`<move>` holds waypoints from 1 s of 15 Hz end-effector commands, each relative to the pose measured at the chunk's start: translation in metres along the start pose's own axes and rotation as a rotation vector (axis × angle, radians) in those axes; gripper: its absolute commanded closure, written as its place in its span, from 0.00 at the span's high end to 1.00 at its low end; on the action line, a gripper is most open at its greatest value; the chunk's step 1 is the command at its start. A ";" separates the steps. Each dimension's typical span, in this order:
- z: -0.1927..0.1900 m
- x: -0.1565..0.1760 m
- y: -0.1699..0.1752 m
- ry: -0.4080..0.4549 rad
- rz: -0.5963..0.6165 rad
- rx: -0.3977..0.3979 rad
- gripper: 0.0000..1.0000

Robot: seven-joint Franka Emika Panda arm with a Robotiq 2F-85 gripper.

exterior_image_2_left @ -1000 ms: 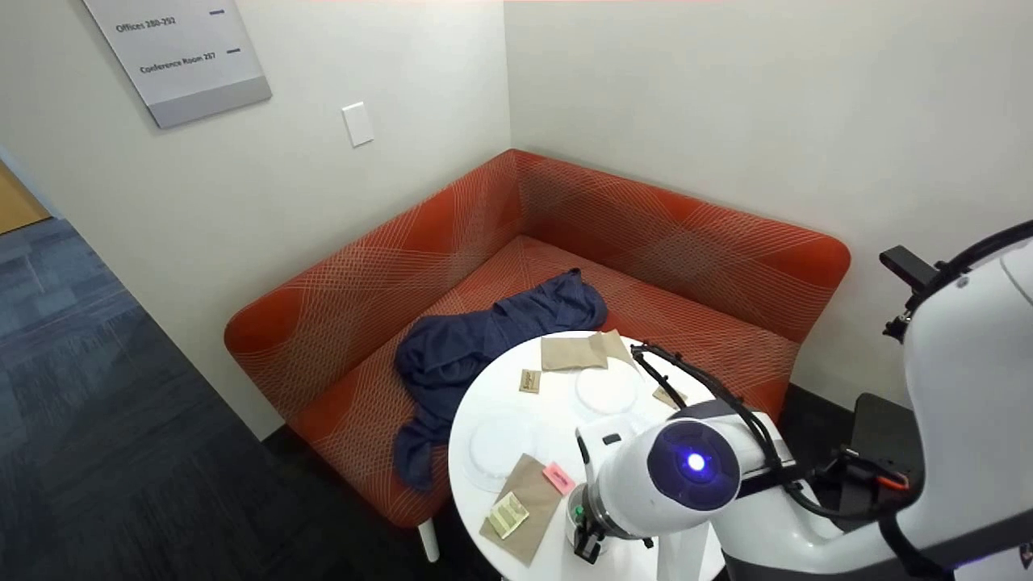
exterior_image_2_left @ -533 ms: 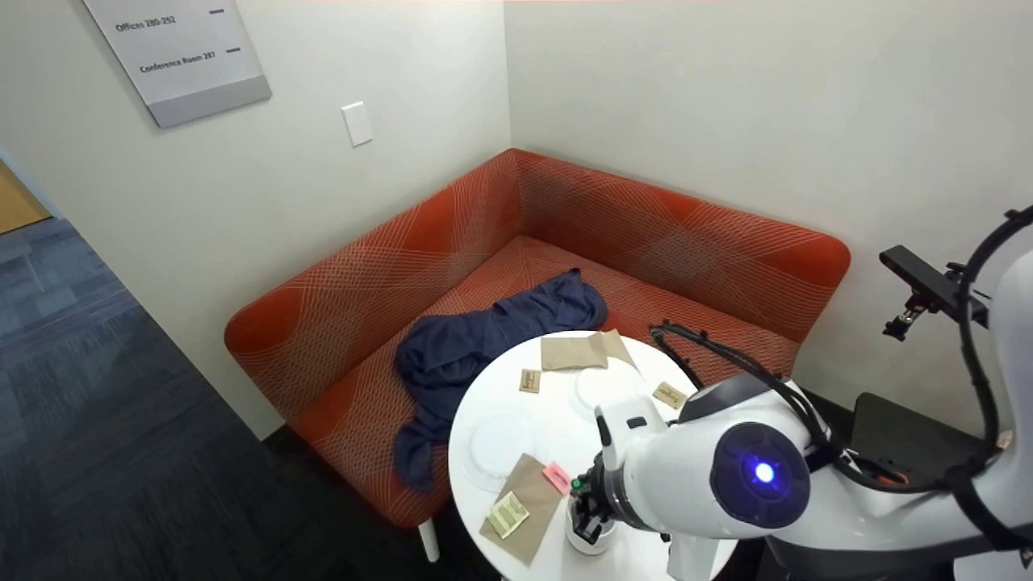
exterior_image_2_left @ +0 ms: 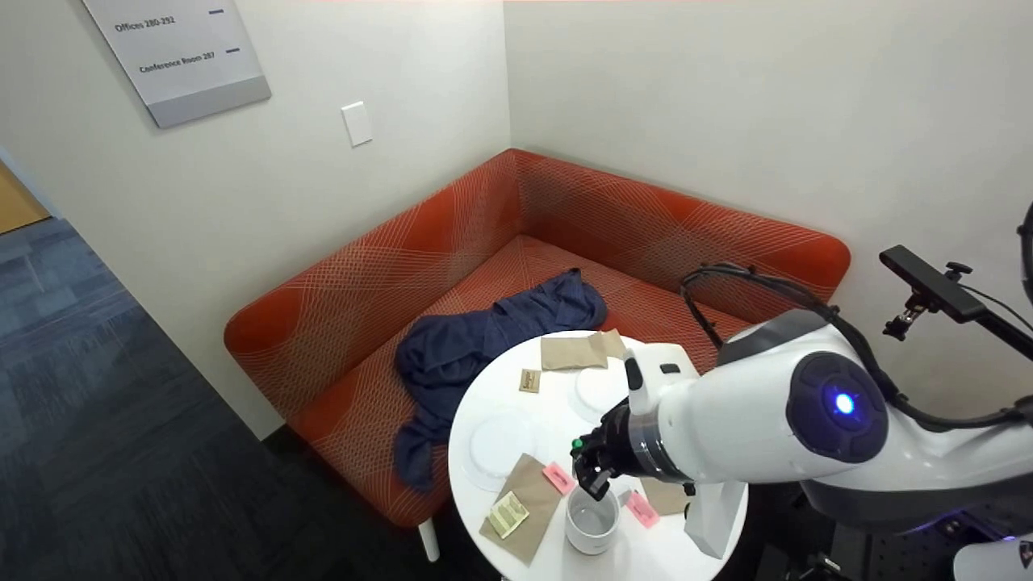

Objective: Put the marker on the table

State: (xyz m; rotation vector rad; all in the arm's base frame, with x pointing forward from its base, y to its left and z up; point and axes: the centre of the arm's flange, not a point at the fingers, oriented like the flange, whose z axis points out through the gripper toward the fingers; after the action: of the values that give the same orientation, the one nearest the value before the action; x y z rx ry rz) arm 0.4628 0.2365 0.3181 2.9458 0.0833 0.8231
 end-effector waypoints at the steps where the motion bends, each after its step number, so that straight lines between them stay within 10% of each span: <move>1: -0.033 0.005 0.020 -0.016 0.084 0.003 0.05; 15: -0.039 0.069 0.139 -0.326 0.372 -0.051 0.05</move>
State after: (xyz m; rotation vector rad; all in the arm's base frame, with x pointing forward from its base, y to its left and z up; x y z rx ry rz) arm 0.4880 0.1291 0.3891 3.0519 -0.5339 0.4636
